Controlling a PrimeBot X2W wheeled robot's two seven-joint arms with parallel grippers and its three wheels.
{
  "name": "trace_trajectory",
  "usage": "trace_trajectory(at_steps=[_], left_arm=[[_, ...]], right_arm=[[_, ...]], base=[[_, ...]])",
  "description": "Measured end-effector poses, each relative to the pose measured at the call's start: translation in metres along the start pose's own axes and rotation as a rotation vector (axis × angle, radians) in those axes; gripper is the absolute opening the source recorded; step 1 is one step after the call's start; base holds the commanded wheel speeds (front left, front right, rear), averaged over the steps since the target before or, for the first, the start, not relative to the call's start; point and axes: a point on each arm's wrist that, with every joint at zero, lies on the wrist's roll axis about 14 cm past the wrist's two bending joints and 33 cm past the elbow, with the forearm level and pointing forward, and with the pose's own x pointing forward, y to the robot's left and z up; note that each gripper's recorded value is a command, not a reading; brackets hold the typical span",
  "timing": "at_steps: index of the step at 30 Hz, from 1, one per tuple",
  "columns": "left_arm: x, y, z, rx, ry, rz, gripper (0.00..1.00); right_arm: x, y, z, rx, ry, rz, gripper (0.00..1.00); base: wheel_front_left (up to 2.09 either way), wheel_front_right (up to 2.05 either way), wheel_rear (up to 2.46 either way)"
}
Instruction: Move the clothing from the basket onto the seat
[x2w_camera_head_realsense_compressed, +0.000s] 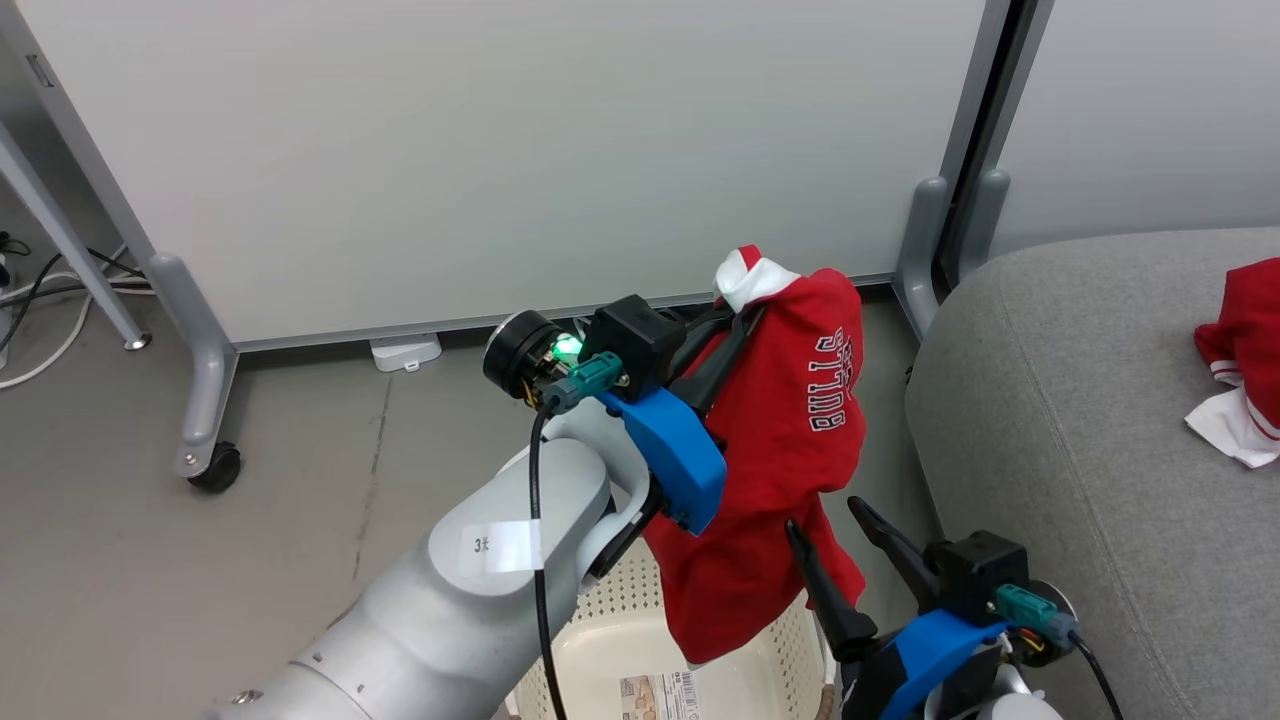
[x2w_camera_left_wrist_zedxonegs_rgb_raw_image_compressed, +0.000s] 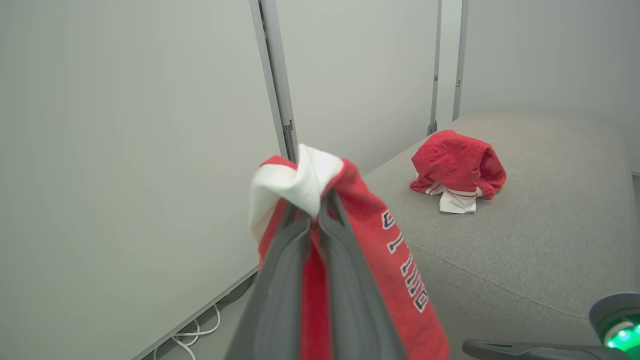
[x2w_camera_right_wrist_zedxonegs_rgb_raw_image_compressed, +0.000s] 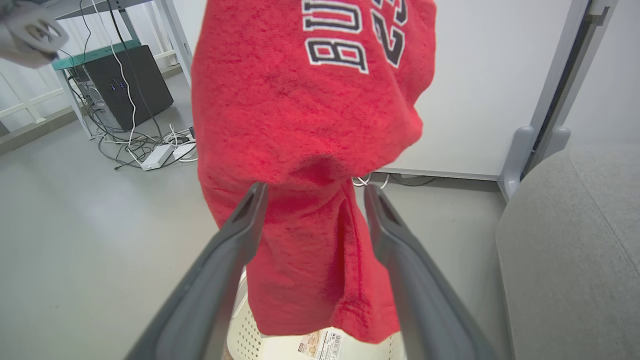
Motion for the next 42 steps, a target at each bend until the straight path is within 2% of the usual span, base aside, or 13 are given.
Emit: trace_trajectory(at_steps=[11, 33, 34, 35, 36, 37, 42], left_arm=[[0.002, -0.004, 0.001, -0.003, -0.007, -0.018, 0.00], [0.003, -0.011, 0.002, -0.005, -0.006, -0.042, 0.00], [0.003, -0.011, 0.002, -0.004, -0.006, -0.043, 0.00], [0.003, -0.011, 0.002, -0.004, -0.005, -0.044, 0.00], [0.002, -0.012, 0.002, -0.002, -0.004, -0.044, 0.00], [0.002, -0.012, 0.002, -0.001, -0.003, -0.044, 0.00], [0.001, -0.012, 0.002, 0.006, 0.000, -0.045, 0.00]], right_arm=[[0.025, 0.007, -0.013, 0.013, 0.040, 0.043, 1.00], [0.065, 0.043, 0.020, -0.046, -0.042, 0.194, 1.00], [0.065, 0.044, 0.020, -0.048, -0.042, 0.197, 0.93], [0.066, 0.044, 0.020, -0.050, -0.038, 0.200, 0.48], [0.066, 0.045, 0.020, -0.052, -0.038, 0.203, 0.34], [0.067, 0.045, 0.021, -0.057, -0.041, 0.205, 0.00], [0.068, 0.046, 0.023, -0.075, -0.041, 0.209, 0.00]], base=[[0.00, 0.00, 0.00], [0.00, 0.00, 0.00], [0.00, 0.00, 0.00], [0.00, 0.00, 0.00], [0.00, 0.00, 0.00], [0.00, 0.00, 0.00], [0.00, 0.00, 0.00]])
